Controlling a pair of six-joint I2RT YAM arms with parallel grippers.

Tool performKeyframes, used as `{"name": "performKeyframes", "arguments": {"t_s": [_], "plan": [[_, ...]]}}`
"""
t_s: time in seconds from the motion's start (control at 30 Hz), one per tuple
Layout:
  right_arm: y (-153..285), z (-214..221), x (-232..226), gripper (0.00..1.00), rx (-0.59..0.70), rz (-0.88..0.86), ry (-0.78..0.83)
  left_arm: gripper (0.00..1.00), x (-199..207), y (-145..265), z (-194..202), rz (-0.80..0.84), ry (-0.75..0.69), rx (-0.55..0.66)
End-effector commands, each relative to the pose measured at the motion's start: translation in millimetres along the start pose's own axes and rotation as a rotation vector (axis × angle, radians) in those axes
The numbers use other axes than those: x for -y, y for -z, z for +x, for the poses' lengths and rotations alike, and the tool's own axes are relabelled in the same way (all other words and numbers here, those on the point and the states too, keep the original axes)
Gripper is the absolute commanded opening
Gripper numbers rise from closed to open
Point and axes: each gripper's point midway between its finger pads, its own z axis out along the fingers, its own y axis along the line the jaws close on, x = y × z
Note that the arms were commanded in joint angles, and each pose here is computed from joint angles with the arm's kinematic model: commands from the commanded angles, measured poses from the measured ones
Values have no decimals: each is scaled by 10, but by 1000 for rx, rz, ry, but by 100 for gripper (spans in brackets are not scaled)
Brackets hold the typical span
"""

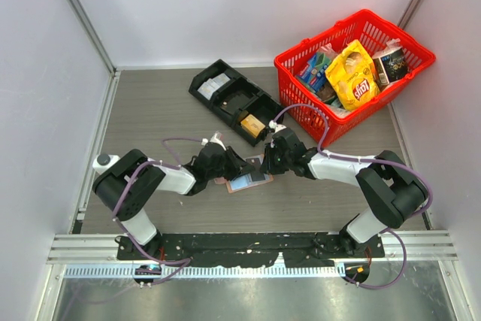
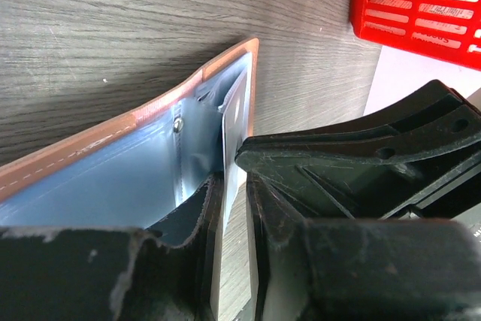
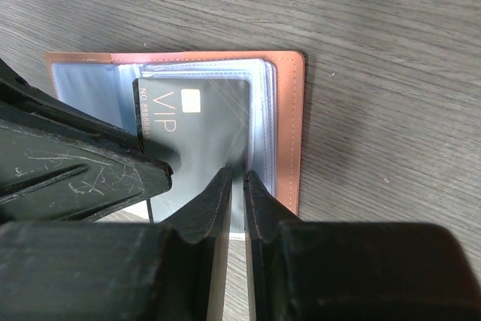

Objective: Take the credit cards out of the card holder
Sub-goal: Remove the credit card from the card holder.

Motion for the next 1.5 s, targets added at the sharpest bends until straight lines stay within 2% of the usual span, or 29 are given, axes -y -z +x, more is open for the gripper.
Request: {"name": "performKeyframes", "arguments": {"t_s": [0.0, 0.13, 0.3, 0.83, 1.47], "plan": [[-100, 225, 41, 17, -61, -1, -12, 18, 557, 58, 83, 217, -47, -32], [-113, 258, 94, 16, -74, 17, -27, 8, 543, 117, 69, 222, -45, -16], [-133, 303, 151, 12, -94, 39, -37, 5, 519, 166, 83, 235, -38, -12], [-148, 369, 280, 6, -126, 89, -64, 5, 417, 271, 79, 230, -31, 18], [-134, 348, 310, 6, -116, 105, -69, 0, -19, 352, 164, 46, 4, 0]]}}
